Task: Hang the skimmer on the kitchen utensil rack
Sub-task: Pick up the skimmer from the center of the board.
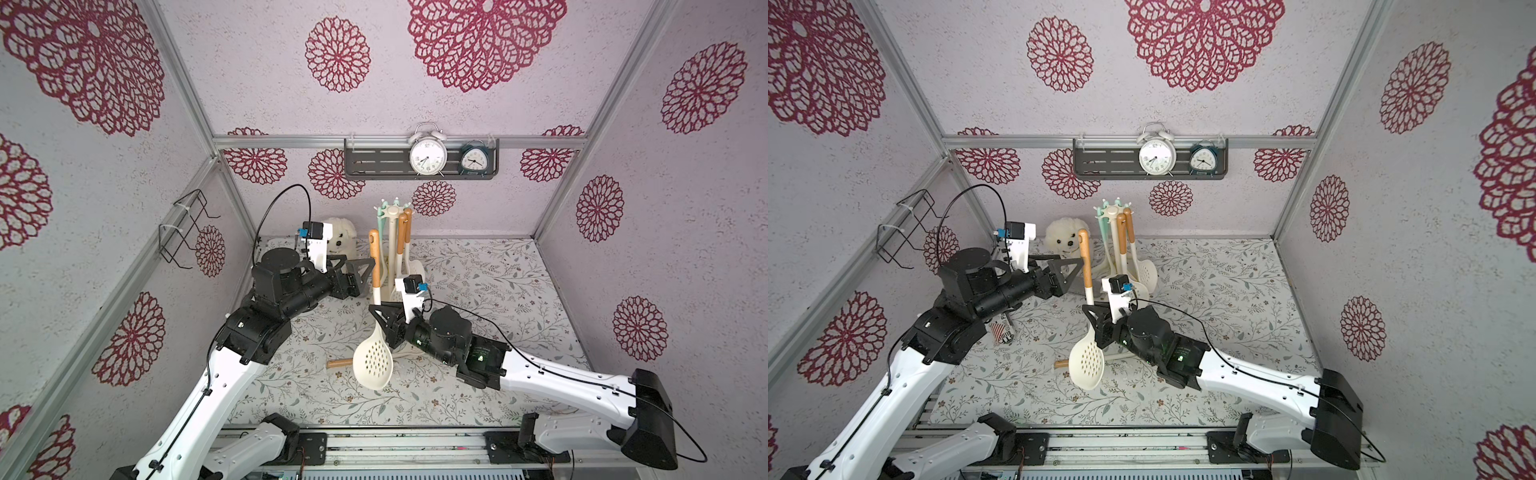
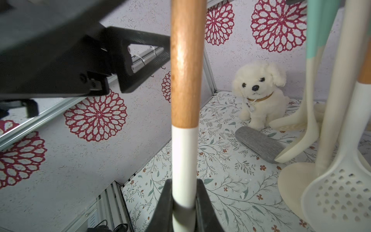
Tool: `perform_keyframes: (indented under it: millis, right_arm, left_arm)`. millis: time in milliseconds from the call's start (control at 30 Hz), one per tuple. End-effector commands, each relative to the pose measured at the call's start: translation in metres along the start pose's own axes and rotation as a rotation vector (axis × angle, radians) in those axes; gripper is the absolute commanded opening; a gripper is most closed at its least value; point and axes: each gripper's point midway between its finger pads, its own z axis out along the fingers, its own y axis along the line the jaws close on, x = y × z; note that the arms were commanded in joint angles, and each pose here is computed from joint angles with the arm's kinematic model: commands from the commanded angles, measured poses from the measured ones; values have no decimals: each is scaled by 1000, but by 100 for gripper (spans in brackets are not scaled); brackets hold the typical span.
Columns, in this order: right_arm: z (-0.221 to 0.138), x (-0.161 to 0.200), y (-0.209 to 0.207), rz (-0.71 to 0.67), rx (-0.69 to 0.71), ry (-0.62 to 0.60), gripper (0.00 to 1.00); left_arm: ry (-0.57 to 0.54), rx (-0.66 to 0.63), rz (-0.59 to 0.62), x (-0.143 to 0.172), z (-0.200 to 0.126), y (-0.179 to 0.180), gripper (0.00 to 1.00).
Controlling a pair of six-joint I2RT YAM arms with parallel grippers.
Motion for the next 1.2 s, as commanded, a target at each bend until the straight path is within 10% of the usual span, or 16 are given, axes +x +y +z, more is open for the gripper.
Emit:
perform_keyframes:
  millis: [0,367,1167]
  right_arm:
    - [-3,-31,15,-5,-27,-99,0]
    - [-1,-28,14,51,-18,-109,0]
    - [5,-40,11,117,9,-163,0]
  left_arm:
    - [2,42,-3,2,12,-5,90]
    - [-39,41,-6,-4,23,-4,65]
    - [21,4,3,28,40,2,54]
